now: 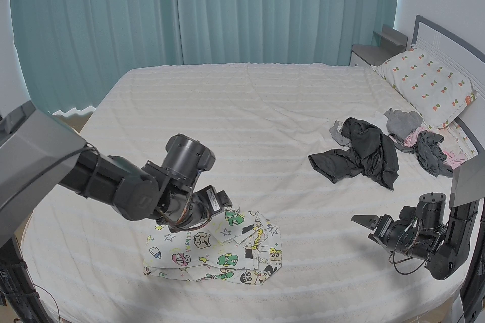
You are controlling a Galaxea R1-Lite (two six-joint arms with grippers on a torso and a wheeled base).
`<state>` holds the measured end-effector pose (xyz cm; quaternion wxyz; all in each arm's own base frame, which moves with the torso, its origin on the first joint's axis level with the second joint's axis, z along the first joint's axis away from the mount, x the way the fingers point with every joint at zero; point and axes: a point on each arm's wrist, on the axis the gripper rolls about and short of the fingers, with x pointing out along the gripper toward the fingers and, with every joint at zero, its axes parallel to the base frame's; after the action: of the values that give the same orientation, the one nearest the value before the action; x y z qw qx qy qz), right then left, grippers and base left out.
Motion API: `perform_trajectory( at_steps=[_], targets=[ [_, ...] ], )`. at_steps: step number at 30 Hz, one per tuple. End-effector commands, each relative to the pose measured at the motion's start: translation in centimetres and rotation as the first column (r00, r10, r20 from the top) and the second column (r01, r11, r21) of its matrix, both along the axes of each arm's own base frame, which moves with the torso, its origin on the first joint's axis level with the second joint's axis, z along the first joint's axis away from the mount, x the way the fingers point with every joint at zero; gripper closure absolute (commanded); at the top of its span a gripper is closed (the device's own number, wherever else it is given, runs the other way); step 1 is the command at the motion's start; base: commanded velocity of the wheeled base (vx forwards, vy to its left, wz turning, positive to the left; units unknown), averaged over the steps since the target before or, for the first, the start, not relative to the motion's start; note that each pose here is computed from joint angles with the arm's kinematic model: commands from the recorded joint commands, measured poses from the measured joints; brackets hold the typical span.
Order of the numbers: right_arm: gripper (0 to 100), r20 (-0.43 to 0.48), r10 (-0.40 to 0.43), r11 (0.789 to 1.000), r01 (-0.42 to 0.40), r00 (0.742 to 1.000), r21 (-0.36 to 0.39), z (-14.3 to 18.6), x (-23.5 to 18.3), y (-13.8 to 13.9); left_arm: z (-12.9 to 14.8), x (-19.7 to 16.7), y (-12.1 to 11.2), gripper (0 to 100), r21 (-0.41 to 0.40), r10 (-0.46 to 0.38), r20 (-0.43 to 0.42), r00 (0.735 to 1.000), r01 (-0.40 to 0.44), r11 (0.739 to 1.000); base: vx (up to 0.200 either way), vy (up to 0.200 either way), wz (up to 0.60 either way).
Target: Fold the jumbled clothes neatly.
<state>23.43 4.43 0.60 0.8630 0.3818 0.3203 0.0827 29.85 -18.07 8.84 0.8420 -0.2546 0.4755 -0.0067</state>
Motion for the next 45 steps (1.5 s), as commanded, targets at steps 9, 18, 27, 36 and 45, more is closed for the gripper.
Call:
perform_trajectory(
  at_steps=[9,18,27,36,45],
  targets=[
    [0,-0.017,0.02,1.0,-0.02,1.0,-0.002,-0.5,-0.1,0.5,-2.4,-4.4,4.5,0,-0.277,0.073,0.055,0.996,-0.055,0.959,-0.067,0.0,0.0],
    [0,-0.031,0.033,0.999,-0.034,0.999,-0.006,-0.9,-0.1,0.8,-3.0,-4.3,5.0,0,-0.34,0.1,0.076,0.992,-0.068,0.938,0.0,0.0,0.0],
    [0,-0.038,0.045,0.999,-0.045,0.998,-0.013,-1.1,-0.2,1.1,-3.4,-3.5,6.2,0,-0.379,0.098,0.055,0.994,-0.07,0.923,0.0,0.156,0.0],
    [0,0.073,0.044,0.999,-0.044,0.996,-0.009,1.0,0.3,2.2,-3.5,-3.5,7.1,0,-0.387,0.111,0.038,0.993,-0.088,0.918,0.0,0.2,0.0],
    [0,0.245,0.166,0.985,-0.17,0.955,-0.006,2.1,4.2,9.8,-4.0,-4.0,7.5,0,-0.383,0.116,0.029,0.993,-0.096,0.919,0.0,0.2,0.0]
  ],
)
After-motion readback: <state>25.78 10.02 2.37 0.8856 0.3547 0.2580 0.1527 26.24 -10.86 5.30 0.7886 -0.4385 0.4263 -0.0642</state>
